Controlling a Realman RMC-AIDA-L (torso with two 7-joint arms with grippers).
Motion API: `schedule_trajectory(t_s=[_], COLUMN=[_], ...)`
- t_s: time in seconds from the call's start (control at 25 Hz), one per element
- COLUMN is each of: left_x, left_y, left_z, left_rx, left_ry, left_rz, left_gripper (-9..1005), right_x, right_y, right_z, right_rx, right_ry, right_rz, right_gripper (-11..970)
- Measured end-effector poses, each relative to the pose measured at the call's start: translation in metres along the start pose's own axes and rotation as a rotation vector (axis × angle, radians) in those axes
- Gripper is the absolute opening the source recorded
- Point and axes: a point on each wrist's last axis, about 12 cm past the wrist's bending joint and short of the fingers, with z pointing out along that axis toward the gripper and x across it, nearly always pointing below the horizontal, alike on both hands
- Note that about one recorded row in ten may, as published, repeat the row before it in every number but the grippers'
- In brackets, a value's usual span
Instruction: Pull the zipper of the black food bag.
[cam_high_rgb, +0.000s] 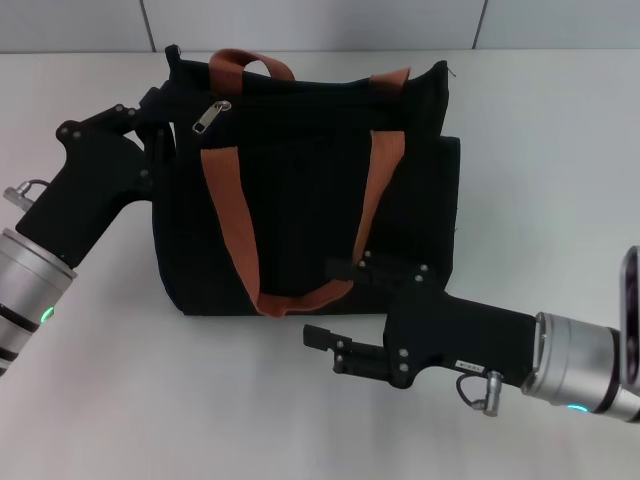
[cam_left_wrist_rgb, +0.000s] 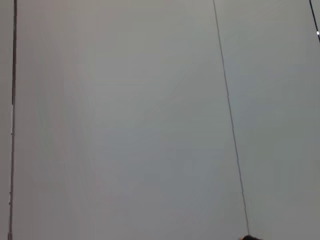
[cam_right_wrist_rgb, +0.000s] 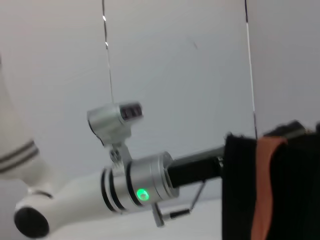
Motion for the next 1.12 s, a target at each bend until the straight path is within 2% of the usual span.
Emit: schedule_trajectory(t_s=[0.16, 0.24, 0.4, 0.52, 0.68, 0.8, 1.0, 1.12], left_x=[-0.005, -0.009, -0.018, -0.025, -0.035, -0.045, -0.059, -0.068], left_y=[0.003, 0.008, 0.021, 0.031, 0.045, 0.053, 0.054, 0.055], left_z=[0.003, 0.008, 0.020, 0.027, 0.032, 0.036, 0.043, 0.048], left_rx=[0.024, 0.062, 0.189, 0.265, 0.305, 0.352, 0.438, 0.467], left_ry=[-0.031, -0.032, 0.023, 0.090, 0.145, 0.187, 0.221, 0.224], left_rz=[-0.091, -0.183, -0.345, -0.410, -0.420, -0.372, -0.328, -0.320], left_gripper=[26, 27, 29, 30, 32, 33, 35, 36], right_x=[-0.007, -0.010, -0.017, -0.023, -0.028, -0.031, -0.037, -0.042], right_y=[0.005, 0.005, 0.000, -0.005, -0.010, -0.012, -0.019, -0.023], right_z=[-0.007, -0.010, -0.014, -0.008, -0.003, -0.001, 0.001, 0.000], right_rx=[-0.017, -0.010, -0.006, -0.033, -0.057, -0.054, -0.028, -0.002], right_ry=[-0.077, -0.108, -0.156, -0.163, -0.161, -0.172, -0.212, -0.256], right_rz=[0.015, 0.030, 0.136, 0.217, 0.244, 0.240, 0.315, 0.317], right_gripper=[725, 725, 726, 726, 726, 726, 725, 725])
